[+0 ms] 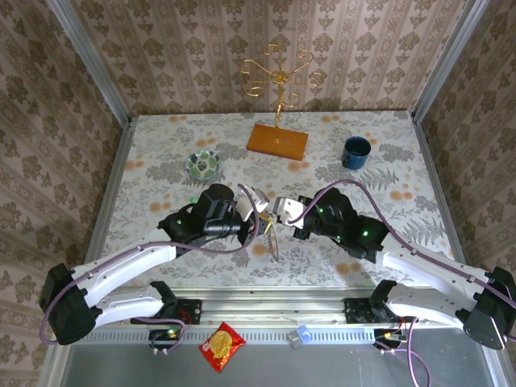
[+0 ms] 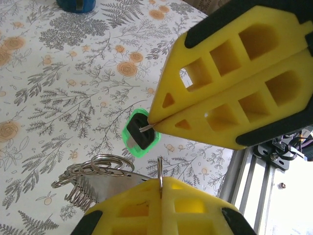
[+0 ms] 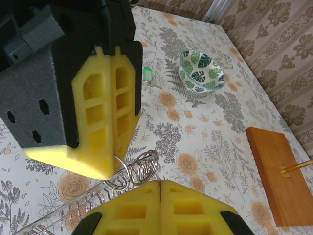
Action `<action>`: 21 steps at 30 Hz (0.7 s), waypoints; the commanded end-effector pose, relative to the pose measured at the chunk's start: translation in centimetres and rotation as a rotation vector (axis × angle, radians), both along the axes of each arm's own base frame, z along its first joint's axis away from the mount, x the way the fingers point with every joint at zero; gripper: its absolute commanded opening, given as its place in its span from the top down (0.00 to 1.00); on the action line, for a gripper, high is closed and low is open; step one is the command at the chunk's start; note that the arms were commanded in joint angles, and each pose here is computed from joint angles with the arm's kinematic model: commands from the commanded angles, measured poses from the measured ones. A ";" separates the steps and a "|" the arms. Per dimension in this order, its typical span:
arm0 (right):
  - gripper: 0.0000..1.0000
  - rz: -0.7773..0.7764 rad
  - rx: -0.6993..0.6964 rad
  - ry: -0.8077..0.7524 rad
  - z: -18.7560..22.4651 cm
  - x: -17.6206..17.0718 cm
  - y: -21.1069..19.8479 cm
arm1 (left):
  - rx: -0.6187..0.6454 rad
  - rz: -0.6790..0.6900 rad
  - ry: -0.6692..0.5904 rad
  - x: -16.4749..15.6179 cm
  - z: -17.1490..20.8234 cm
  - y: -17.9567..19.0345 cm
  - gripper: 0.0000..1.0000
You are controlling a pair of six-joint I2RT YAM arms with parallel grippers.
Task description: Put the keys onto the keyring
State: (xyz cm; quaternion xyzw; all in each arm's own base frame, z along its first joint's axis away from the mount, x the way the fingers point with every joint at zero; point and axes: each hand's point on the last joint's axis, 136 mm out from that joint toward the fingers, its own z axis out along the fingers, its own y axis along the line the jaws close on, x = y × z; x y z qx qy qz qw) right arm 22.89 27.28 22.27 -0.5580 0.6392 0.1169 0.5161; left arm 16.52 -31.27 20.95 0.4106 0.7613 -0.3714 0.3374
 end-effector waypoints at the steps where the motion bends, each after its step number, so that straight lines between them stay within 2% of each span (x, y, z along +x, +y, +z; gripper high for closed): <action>1: 1.00 0.023 0.003 -0.037 0.5 0.0 0.7 | -0.065 -0.009 0.005 0.1 2.4 -0.7 1.00; 21: 1.00 0.049 -0.026 -0.030 -0.1 -1.2 0.6 | -0.057 0.022 0.006 0.7 2.0 -0.5 1.00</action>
